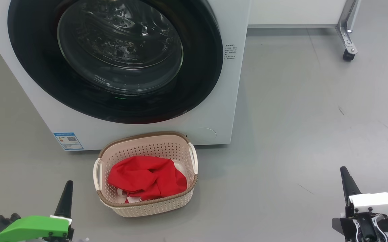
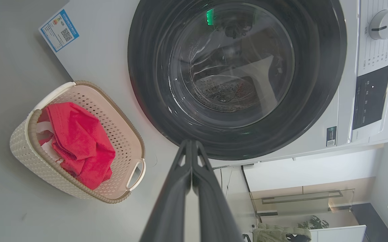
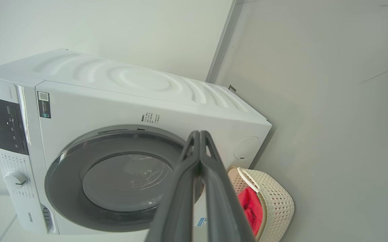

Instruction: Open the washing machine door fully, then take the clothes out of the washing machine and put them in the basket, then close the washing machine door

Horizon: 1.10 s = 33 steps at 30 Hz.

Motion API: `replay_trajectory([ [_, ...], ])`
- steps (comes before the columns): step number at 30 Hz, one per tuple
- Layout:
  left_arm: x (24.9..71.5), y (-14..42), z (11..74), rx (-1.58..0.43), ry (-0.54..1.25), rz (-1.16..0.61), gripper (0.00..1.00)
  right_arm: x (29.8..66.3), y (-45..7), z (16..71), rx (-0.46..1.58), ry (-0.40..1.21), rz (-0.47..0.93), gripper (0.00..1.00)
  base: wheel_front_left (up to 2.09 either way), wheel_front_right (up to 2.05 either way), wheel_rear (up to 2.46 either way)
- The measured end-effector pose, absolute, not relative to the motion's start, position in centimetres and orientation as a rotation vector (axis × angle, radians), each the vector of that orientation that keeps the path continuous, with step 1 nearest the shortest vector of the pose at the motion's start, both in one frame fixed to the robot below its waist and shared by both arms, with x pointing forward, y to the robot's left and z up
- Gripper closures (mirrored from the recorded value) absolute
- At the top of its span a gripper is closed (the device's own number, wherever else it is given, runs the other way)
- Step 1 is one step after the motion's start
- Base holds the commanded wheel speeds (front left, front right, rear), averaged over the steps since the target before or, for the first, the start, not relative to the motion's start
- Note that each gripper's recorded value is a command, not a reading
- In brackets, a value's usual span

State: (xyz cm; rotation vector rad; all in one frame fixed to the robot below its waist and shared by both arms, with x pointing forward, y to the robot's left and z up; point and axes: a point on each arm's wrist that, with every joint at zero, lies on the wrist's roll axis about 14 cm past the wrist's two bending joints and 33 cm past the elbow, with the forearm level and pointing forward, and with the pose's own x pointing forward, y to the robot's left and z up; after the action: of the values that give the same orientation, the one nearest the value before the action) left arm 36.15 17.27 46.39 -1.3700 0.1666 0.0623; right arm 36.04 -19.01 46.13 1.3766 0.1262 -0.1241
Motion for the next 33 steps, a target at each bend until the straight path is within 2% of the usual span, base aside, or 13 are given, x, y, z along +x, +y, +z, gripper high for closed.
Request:
replay_trajectory([
  [16,37.2,18.5,47.6,-1.575,0.103,0.06,1.0,37.2,-20.2,47.8,1.578,0.057,-0.101,1.0,0.0,0.0,0.0],
  [33,37.2,18.5,47.5,-1.577,0.104,0.058,1.0,37.2,-20.4,47.7,1.586,0.054,-0.106,1.0,0.0,0.0,0.0],
])
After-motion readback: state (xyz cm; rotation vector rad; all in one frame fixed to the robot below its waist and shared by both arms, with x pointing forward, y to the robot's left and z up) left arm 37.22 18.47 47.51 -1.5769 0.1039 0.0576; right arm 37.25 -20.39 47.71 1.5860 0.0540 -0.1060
